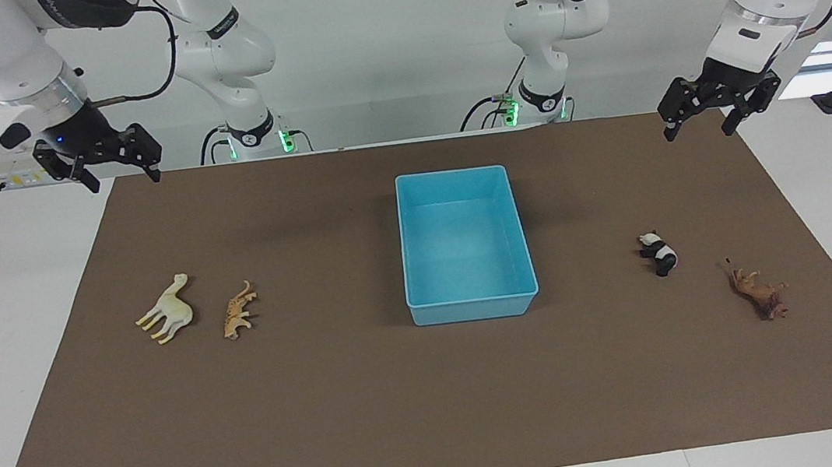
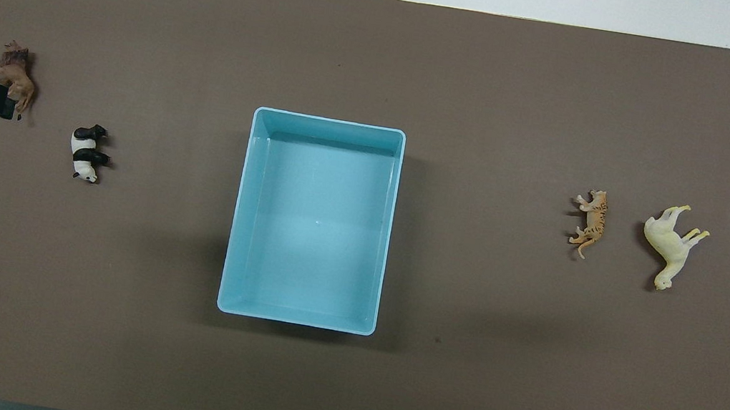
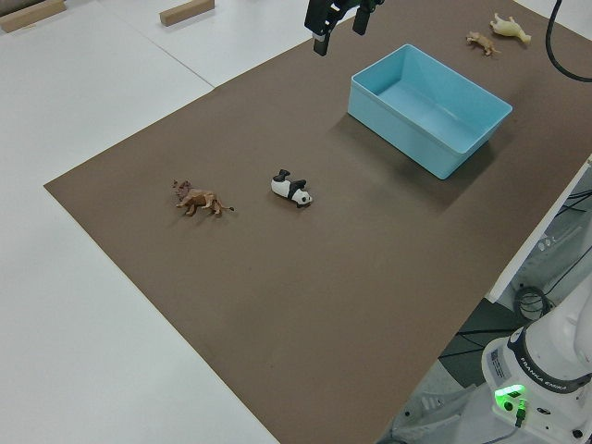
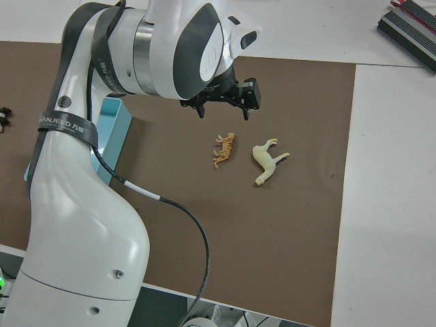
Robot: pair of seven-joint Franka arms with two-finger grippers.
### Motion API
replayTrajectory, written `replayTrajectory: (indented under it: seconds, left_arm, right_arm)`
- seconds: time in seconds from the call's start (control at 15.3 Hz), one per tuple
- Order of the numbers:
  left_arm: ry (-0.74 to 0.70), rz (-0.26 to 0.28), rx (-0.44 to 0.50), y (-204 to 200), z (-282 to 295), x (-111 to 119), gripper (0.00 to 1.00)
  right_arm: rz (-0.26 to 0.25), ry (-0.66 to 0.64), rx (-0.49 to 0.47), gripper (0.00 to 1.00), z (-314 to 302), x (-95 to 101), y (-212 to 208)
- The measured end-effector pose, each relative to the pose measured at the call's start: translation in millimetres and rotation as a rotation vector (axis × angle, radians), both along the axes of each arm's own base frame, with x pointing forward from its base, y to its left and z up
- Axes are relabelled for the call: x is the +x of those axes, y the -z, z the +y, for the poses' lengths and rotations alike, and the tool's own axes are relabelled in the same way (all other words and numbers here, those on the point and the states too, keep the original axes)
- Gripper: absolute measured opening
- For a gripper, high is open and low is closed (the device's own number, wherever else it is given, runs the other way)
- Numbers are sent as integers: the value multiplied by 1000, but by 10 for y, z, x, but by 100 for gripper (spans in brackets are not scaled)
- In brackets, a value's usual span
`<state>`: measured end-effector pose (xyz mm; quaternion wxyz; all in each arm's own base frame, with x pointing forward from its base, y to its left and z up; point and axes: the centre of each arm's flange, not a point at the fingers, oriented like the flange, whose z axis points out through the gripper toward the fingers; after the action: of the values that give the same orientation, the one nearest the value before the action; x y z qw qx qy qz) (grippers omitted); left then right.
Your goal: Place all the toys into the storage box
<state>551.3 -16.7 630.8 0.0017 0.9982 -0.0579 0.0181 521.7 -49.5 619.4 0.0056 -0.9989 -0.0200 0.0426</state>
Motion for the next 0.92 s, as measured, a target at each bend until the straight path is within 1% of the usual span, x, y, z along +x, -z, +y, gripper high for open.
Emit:
replayTrajectory:
  seconds: [0.2,0.39,0.46,0.52,0.72,0.92]
  left_arm:
    - [-1,0,0,1,6,0,100]
    - [-1,5,1,22,7,-7,100]
    - [-4,10,1,55,19,-19,100]
    - [-10,2,3,81,57,-18,100]
    - [-63,-71,15,122,384,55,100]
    - [-73,-113,56,289,753,203,100]
  right_arm:
    - [-10,1,0,100,2,-8,50]
    - [-59,1,-5,100,-3,20,87]
    - [-69,2,-6,100,-8,25,86]
    - [-74,3,-6,100,-14,23,84]
    - [-65,14,-6,100,-66,-12,125]
    - [-76,33,-8,100,-164,-17,176]
